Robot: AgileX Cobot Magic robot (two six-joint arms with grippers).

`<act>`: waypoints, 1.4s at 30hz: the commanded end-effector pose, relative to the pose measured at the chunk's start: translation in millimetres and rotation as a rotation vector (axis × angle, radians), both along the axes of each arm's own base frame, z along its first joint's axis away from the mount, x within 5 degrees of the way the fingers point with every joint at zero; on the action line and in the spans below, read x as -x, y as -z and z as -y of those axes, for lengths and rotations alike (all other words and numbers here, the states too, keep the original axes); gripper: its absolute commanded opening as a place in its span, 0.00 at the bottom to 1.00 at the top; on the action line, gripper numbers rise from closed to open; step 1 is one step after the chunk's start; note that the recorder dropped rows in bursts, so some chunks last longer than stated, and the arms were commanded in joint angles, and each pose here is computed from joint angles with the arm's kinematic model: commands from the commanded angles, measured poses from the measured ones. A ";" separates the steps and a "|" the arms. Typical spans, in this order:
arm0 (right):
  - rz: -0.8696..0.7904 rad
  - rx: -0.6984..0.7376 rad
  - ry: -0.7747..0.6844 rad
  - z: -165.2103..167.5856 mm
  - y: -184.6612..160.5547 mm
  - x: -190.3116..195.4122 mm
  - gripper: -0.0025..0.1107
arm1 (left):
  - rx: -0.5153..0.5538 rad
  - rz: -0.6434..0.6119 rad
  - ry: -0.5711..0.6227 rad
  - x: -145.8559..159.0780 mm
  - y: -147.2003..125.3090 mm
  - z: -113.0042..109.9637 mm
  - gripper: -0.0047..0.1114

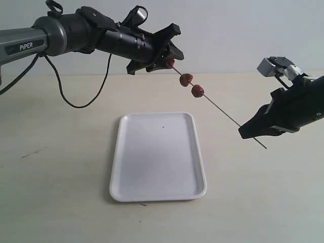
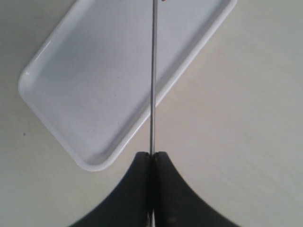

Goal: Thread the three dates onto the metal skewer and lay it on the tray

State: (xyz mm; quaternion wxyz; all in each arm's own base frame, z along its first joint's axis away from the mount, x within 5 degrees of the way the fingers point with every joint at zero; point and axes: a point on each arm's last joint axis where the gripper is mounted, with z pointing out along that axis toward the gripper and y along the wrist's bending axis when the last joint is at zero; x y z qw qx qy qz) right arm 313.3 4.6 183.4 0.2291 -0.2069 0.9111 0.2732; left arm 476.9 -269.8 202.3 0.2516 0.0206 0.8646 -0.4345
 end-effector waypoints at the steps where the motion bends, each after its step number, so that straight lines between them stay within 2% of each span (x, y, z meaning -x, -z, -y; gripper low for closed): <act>1: 0.006 0.012 0.026 1.1 -2.4 0.3 0.02 | 0.012 0.003 0.005 1.4 -7.6 -0.3 0.40; 4: 0.001 0.011 0.038 1.4 -2.3 0.0 0.02 | 0.011 -0.002 0.016 2.4 -7.4 0.1 0.37; 7: 0.000 0.009 0.035 1.2 -2.4 0.2 0.02 | 0.009 -0.002 0.018 2.5 -7.2 0.0 0.24; 8: -0.001 0.007 0.032 1.0 -2.5 0.4 0.02 | 0.009 -0.002 0.018 2.5 -7.2 0.0 0.23; 13: -0.015 0.007 0.005 0.2 -2.1 2.8 0.02 | 0.010 0.003 0.010 1.8 -7.4 -0.2 0.24; 28: 0.009 -0.078 0.104 -2.9 -6.3 -4.9 0.02 | -0.007 0.034 0.029 1.7 -7.4 -0.3 0.24; 42: 0.054 -0.096 0.155 -3.5 -7.8 -11.3 0.02 | -0.013 0.033 0.043 3.1 -7.0 0.8 0.24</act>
